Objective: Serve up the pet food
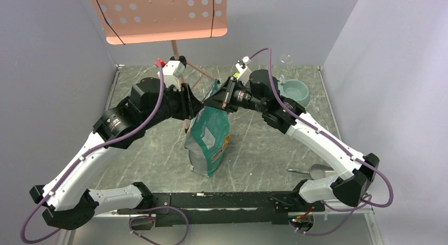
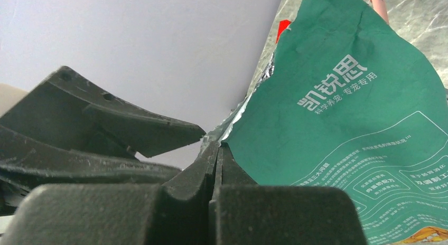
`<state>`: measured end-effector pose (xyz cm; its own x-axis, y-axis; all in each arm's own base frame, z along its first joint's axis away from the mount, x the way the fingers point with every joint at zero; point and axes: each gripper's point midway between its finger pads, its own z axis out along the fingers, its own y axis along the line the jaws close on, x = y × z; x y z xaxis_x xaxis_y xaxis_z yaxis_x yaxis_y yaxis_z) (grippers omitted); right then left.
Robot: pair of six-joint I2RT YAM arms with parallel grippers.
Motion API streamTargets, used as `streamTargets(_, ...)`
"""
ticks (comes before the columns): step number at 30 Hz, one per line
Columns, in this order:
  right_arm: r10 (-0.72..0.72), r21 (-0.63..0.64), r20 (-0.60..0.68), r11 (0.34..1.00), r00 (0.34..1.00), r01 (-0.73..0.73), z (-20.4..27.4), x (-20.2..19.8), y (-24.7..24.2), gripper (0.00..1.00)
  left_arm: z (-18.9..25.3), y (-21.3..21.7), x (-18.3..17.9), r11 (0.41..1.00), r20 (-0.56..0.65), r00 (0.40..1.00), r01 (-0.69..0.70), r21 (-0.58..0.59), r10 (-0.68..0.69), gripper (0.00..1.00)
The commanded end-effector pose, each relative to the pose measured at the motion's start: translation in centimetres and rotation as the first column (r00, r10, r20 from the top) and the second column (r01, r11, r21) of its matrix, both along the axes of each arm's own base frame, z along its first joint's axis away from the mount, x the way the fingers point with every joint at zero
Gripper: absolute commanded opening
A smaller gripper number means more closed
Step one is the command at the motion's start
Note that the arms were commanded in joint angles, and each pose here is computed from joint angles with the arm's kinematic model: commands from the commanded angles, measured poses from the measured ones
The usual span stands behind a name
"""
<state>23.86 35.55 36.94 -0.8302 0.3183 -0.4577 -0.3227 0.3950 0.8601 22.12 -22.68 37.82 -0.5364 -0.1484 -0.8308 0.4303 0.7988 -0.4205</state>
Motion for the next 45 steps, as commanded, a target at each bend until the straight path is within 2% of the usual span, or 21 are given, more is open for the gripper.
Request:
streamTargets(1, 0.013, 0.045, 0.058, 0.999, 0.998, -0.015, 1.7, -0.4, -0.3, 0.00, 1.3, 0.8, 1.0, 0.999, 0.043, 0.998, -0.043, 0.026, 0.042, 0.40)
streamTargets(4, 0.016, 0.052, 0.068, 0.998, 0.998, -0.019, 2.0, -0.4, -0.3, 0.00, 0.9, 0.4, 1.1, 0.999, 0.036, 0.999, -0.031, 0.027, 0.030, 0.34)
streamTargets(12, 0.026, 0.044, 0.077, 0.999, 0.997, -0.030, 2.3, -0.6, -0.4, 0.00, -0.4, 0.4, 1.9, 0.996, 0.024, 0.998, -0.053, 0.073, 0.051, 0.27)
streamTargets(20, -0.053, -0.075, 0.050, 0.996, 0.997, 0.057, 0.5, 0.4, -1.7, 0.00, -1.0, 0.8, 3.1, 0.984, 0.019, 0.996, -0.088, 0.157, 0.086, 0.16)
streamTargets(29, -0.073, -0.150, 0.056, 0.985, 0.996, 0.081, 0.0, 0.4, -1.7, 0.00, -2.2, -0.8, 2.9, 0.984, -0.031, 0.999, -0.015, 0.176, 0.020, 0.08)
streamTargets(36, -0.077, -0.182, 0.078, 0.979, 0.994, 0.090, -0.2, 0.1, -1.8, 0.00, -3.0, -2.6, 2.1, 0.985, -0.071, 0.994, 0.089, 0.145, -0.079, 0.15)
streamTargets(38, -0.073, -0.181, 0.087, 0.980, 0.993, 0.088, 0.0, 0.0, -1.8, 0.00, -3.4, -3.2, 1.8, 0.985, -0.086, 0.990, 0.118, 0.127, -0.107, 0.12)
streamTargets(40, -0.073, -0.181, 0.094, 0.979, 0.993, 0.089, 0.1, 0.0, -1.8, 0.00, -3.9, -3.6, 1.7, 0.982, -0.100, 0.987, 0.139, 0.128, -0.127, 0.01)
streamTargets(43, -0.109, -0.232, 0.089, 0.964, 0.990, 0.127, -0.3, 0.2, -2.5, 0.00, -4.4, -2.9, 2.6, 0.971, -0.095, 0.992, 0.106, 0.212, -0.088, 0.00)
streamTargets(45, -0.158, -0.300, 0.071, 0.938, 0.985, 0.172, -1.3, 0.5, -3.2, 0.00, -3.2, -1.0, 4.1, 0.948, -0.007, 0.999, -0.032, 0.317, 0.036, 0.00)
